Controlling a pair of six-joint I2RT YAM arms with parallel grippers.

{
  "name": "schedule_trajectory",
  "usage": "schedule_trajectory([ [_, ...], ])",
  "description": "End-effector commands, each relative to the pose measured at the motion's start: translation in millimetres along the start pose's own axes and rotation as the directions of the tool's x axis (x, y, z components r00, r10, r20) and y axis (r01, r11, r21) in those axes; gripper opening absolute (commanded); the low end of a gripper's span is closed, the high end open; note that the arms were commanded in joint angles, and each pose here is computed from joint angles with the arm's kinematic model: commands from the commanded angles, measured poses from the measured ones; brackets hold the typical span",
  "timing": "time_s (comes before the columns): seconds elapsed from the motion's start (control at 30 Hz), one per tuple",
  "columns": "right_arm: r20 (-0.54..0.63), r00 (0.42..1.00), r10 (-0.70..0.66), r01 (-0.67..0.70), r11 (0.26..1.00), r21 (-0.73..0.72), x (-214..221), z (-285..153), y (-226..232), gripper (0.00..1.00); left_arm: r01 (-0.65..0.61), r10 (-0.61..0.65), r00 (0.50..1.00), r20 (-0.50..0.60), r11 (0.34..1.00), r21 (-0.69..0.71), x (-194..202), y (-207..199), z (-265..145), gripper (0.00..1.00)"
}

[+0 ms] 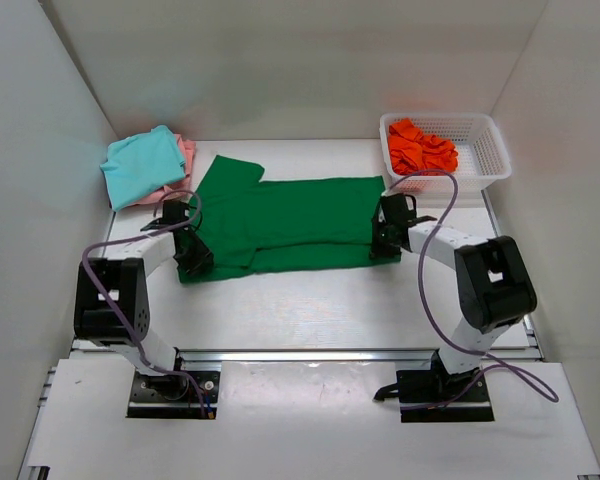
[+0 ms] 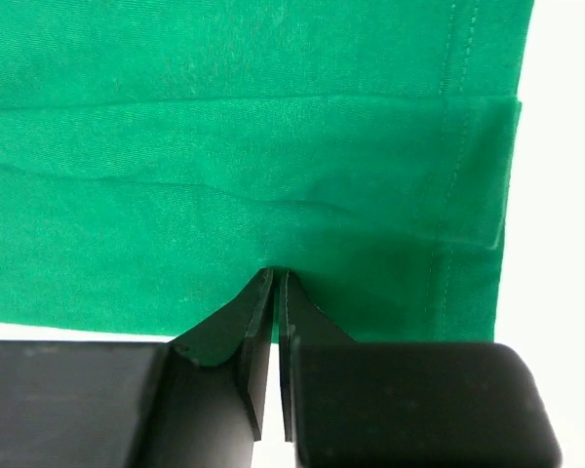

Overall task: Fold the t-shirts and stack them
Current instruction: Fold the flattened tshirt in 1/3 of the way

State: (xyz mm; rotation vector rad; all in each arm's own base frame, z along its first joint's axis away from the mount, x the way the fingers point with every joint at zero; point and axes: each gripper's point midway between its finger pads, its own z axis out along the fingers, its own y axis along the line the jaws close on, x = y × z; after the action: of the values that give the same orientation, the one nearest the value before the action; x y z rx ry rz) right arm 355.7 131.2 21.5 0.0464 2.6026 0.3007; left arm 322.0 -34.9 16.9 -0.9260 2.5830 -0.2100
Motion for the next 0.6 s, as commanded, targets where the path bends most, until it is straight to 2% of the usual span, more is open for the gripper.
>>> schedule_trajectory([
  [0.0,-0.202,0.979,0.034,-0.022,0.998,0.06,68,-29,-11,0.05,-0.065,0.054,0.991,-0.124,0.994,-0.088,44,34,-18,0.47],
  [0.03,-0.22,0.975,0.035,-0.022,0.998,0.061,77,-37,-10,0.05,-0.074,0.059,0.988,-0.146,0.993,-0.096,54,40,-22,0.47],
  [0.13,-0.245,0.969,0.023,-0.012,0.999,0.045,91,-62,-7,0.06,-0.053,0.047,0.992,-0.116,0.997,-0.053,56,43,-43,0.47],
  [0.23,-0.185,0.983,0.01,-0.012,1.0,-0.005,83,-92,1,0.1,-0.061,0.062,0.998,-0.028,0.998,0.017,40,27,-73,0.48],
  [0.33,-0.105,0.993,0.046,-0.05,0.998,-0.03,70,-116,2,0.16,-0.088,0.088,0.996,0.013,0.993,0.077,29,-1,-95,0.5],
  [0.43,-0.063,0.993,0.097,-0.099,0.995,-0.029,68,-124,-11,0.19,-0.033,0.025,0.998,0.05,0.986,0.165,19,-21,-109,0.49],
  [0.47,-0.065,0.989,0.132,-0.133,0.991,-0.008,68,-122,-23,0.17,-0.021,0.012,0.999,0.049,0.984,0.178,18,-24,-107,0.47],
  [0.5,-0.066,0.988,0.137,-0.139,0.99,-0.028,70,-120,-24,0.08,-0.02,0.008,0.998,0.057,0.98,0.198,14,-28,-109,0.48],
  [0.57,-0.053,0.988,0.145,-0.146,0.989,-0.034,66,-116,-30,0.0,-0.02,0.009,0.999,0.053,0.979,0.203,11,-33,-110,0.48],
])
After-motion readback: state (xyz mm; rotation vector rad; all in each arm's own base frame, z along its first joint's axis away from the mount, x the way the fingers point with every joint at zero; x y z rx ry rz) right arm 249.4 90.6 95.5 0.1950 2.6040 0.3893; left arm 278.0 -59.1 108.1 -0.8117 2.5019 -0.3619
